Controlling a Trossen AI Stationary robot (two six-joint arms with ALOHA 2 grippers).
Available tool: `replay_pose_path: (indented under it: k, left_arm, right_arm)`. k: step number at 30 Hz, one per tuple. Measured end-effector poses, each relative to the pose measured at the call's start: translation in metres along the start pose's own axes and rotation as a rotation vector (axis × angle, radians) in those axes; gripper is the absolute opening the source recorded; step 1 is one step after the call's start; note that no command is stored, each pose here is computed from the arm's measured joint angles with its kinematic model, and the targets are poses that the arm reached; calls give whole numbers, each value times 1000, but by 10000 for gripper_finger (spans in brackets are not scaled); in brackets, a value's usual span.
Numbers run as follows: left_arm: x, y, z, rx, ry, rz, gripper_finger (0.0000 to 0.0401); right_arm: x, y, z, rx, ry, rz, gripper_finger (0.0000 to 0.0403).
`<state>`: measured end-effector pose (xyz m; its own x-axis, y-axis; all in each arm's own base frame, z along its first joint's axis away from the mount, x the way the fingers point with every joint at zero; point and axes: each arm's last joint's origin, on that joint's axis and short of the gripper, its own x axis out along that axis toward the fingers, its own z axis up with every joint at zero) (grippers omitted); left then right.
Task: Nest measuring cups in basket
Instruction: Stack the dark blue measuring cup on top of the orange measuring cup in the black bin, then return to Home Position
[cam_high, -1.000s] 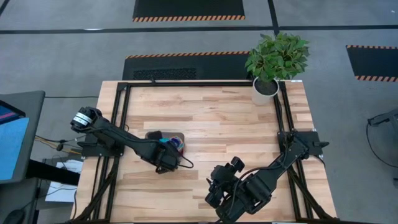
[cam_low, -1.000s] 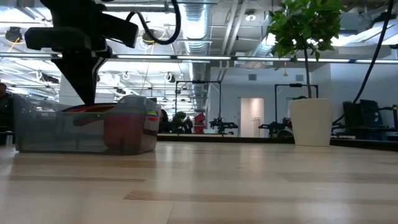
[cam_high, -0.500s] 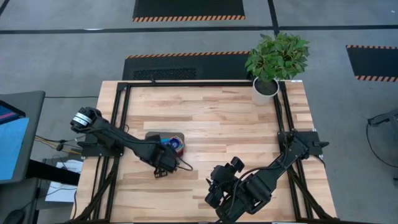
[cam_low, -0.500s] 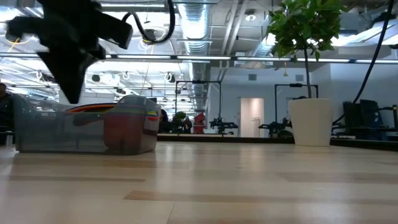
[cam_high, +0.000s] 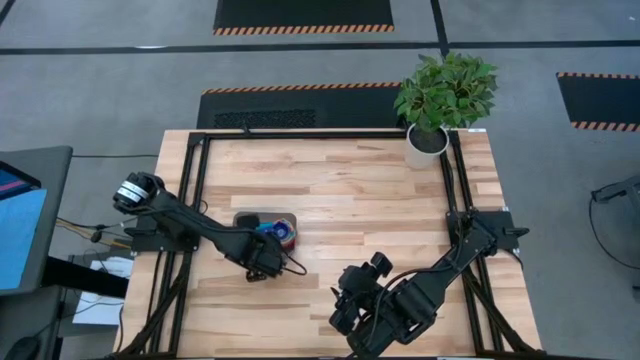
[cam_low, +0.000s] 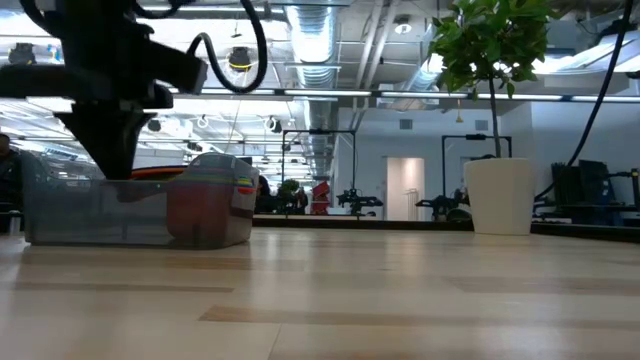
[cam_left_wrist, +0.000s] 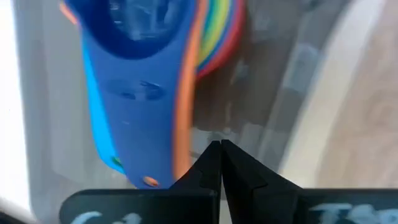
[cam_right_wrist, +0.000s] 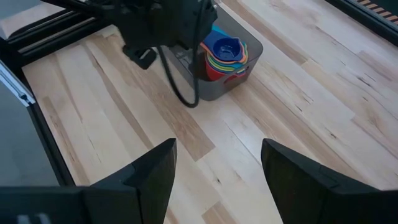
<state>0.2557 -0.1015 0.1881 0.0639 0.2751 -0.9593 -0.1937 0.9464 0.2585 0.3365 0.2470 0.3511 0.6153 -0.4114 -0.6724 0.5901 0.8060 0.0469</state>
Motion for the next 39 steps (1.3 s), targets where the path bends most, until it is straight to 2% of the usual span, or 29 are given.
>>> replay_pose_path:
  k: [12, 17, 20, 24, 28, 33, 35, 38, 39]
  left_arm:
    - [3, 11, -7, -13, 26, 155, 0]
    - [3, 12, -6, -27, -2, 189, 0]
    - [3, 12, -6, -27, 18, 166, 0]
    - [-8, 9, -7, -28, 65, 139, 0]
    - [-38, 9, -5, -41, 99, 137, 0]
    - [-92, 8, -2, -32, 216, -35, 0]
    - [-110, 5, 1, -44, 225, -159, 0]
    - [-134, 0, 5, -121, 232, -351, 0]
    - [-141, -2, 6, -152, 229, -401, 0]
  right_arm:
    - [-4, 3, -3, 8, -5, 25, 258]
    - [-3, 3, -2, 9, -5, 24, 258]
    - [-3, 3, -2, 9, -5, 23, 258]
    - [-3, 3, -2, 8, -5, 22, 258]
    - [-3, 3, -2, 5, -7, 24, 258]
    - [-1, 8, 2, 26, -8, 66, 258]
    - [1, 8, 3, -8, 21, 79, 258]
    - [4, 11, 5, 12, 64, 128, 258]
    - [4, 13, 4, -51, 81, 150, 258]
